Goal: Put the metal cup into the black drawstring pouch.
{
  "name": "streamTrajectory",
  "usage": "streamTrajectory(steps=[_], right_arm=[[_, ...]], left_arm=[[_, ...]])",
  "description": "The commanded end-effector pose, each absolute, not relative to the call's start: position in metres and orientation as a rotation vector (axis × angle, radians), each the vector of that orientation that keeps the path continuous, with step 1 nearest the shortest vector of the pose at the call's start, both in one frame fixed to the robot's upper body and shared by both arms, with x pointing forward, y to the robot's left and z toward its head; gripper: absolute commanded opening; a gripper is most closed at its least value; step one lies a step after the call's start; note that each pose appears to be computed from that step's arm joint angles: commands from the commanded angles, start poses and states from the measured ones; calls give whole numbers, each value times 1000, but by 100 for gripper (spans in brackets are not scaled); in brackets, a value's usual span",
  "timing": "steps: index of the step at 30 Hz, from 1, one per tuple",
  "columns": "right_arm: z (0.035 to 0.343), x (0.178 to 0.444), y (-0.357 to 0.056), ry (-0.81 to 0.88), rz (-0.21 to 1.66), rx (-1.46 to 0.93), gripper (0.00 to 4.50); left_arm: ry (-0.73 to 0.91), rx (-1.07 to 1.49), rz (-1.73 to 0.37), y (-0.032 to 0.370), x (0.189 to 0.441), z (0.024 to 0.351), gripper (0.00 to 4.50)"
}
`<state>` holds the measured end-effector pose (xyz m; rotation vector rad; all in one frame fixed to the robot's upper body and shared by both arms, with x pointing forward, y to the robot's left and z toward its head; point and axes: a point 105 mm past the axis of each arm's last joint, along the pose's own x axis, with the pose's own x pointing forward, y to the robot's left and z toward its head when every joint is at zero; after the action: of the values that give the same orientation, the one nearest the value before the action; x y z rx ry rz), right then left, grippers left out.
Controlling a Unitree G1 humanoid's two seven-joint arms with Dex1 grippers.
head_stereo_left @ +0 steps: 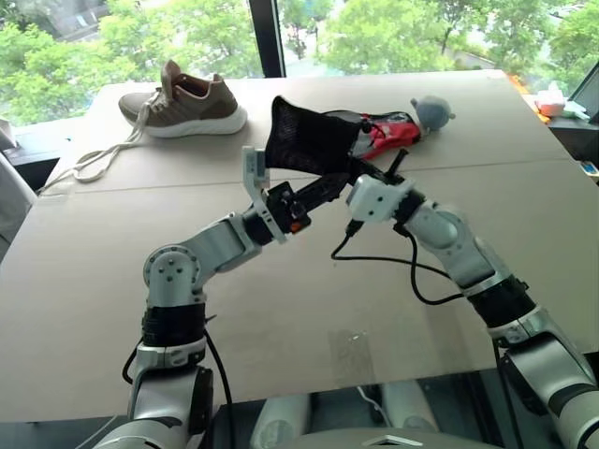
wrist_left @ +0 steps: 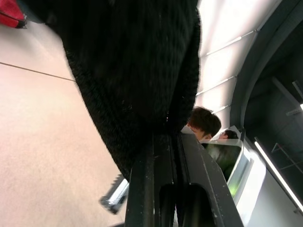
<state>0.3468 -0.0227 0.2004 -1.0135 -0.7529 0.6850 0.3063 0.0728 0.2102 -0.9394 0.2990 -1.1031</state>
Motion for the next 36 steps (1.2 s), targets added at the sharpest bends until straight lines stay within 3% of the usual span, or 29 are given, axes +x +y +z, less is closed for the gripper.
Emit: streamTrajectory(steps=[1, 5, 9, 17, 22, 27, 33, 36], right_arm=[[219, 345, -27, -783, 667, -817, 21], [228, 339, -33, -741, 787, -625, 21], [216, 336, -40, -585, 948, -449, 21], [239, 341, -48, -299, 1035, 352, 21], [238, 333, -42, -144, 1122, 693, 21], [242, 332, -41, -65, 1171, 905, 21], [238, 329, -35, 9, 1198, 977, 21], [230, 323, -29, 25, 1209, 868, 21]], left_arm=[[283, -916, -1127, 74, 305, 217, 0], [270, -898, -1100, 85, 309, 217, 0], [236, -876, -1101, 94, 311, 223, 0], [232, -869, -1150, 94, 304, 223, 0], [244, -867, -1191, 88, 297, 223, 0], [251, -860, -1211, 87, 294, 223, 0], [251, -854, -1200, 89, 295, 222, 0], [241, -859, -1196, 91, 296, 224, 0]])
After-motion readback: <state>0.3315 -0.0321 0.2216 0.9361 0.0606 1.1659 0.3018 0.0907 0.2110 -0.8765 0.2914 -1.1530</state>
